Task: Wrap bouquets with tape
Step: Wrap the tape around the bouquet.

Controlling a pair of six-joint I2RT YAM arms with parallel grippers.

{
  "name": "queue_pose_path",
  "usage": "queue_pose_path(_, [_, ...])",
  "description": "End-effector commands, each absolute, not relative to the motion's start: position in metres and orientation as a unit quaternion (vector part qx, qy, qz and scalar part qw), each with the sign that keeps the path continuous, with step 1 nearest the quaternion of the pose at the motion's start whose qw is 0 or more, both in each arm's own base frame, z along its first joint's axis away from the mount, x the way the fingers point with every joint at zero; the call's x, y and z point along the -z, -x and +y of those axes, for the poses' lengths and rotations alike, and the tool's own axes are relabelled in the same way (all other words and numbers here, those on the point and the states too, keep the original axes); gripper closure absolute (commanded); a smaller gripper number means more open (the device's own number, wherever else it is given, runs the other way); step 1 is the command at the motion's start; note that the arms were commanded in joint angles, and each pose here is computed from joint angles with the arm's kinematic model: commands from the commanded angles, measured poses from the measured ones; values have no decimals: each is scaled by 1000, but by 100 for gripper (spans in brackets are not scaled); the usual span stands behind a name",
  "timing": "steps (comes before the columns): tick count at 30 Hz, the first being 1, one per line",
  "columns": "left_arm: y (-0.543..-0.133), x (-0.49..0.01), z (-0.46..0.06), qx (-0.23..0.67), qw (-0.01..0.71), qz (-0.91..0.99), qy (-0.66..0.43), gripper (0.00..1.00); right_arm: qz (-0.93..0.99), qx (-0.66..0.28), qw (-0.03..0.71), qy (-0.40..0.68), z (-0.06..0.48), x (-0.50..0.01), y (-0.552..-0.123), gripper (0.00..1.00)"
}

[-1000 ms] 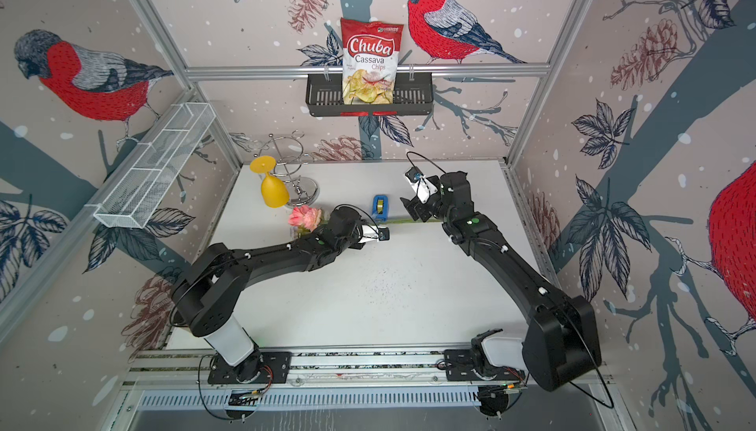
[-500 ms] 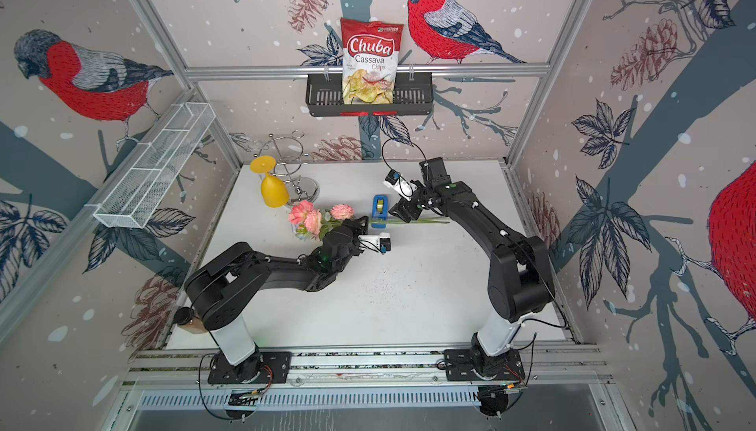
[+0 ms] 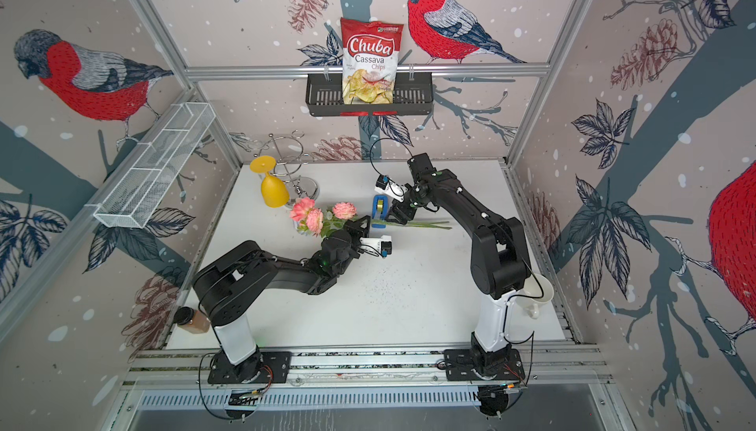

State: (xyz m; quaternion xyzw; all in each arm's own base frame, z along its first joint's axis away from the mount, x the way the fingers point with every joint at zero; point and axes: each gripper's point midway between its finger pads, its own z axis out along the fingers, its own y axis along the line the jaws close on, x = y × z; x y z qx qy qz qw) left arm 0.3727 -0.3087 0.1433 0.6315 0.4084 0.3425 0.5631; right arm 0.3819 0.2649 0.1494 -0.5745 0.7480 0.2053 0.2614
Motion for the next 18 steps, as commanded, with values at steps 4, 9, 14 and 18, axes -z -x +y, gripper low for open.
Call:
queue_pose_path(4, [-373,-167,-310,-358,601,390,-599,100,739,-239,249,579,265,-160,-368,27])
queue_pose_path(9, [-373,-163,-310,-362,596,386,-604,100,730,-263,234,586,267,-160,-356,24])
queue_pose_path(14, [-374,-164,-310,-363,596,386,-603,100,744,-247,211,584,263,-140,-359,25])
queue_pose_path(18, [-373,-166,-312,-361,600,383,-602,100,746,-240,209,585,263,-134,-364,29])
